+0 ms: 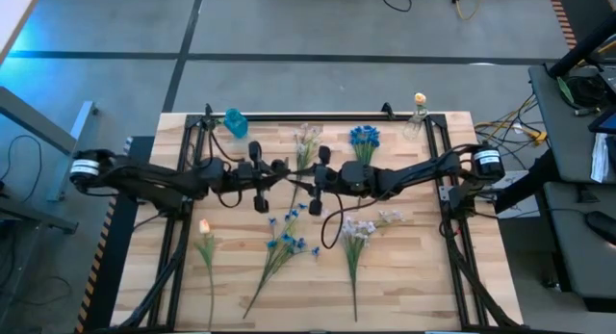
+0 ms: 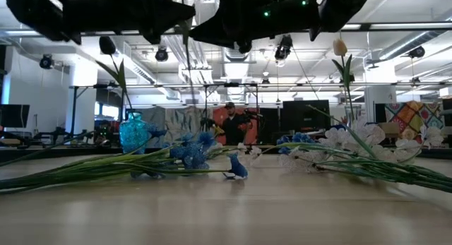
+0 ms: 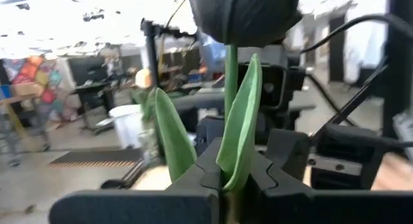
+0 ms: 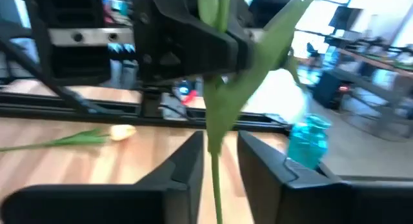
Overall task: Sort flowers into vase by color
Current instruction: Put the black tulip into the blue vase
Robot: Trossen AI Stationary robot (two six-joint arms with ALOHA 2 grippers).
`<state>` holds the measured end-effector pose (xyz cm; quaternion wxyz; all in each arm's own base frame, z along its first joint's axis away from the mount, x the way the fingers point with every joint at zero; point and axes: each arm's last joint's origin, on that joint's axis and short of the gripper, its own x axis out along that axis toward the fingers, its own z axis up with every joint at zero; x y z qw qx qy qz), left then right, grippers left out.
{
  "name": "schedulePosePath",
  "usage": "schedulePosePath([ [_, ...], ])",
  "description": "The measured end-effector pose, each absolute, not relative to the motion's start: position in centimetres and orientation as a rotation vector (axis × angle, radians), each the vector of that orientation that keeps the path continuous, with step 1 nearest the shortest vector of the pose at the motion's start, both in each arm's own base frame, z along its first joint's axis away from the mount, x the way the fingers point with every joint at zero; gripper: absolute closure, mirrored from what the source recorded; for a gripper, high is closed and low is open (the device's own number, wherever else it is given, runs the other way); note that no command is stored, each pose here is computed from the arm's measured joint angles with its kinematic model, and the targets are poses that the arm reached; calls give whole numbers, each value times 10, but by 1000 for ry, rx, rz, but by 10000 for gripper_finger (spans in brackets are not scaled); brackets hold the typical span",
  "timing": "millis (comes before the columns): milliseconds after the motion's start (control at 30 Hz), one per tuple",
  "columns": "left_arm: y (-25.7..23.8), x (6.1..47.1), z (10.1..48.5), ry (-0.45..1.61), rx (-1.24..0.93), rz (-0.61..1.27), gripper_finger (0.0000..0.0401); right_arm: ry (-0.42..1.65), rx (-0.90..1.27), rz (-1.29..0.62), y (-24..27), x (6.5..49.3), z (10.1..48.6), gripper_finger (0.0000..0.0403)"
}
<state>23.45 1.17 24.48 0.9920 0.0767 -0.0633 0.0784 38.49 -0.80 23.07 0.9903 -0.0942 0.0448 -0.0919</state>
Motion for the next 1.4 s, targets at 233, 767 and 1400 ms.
schedulePosePath([
  [233,13,213,287,-53,228,230,401,100,-252,-280,-11,383,235,250],
  [767,29,135,285,50,244,951,401,177,-285,-354,-13,381,229,390],
  [1400,79,106,288,20,205,1327,401,178,-283,-351,-13,381,228,390],
])
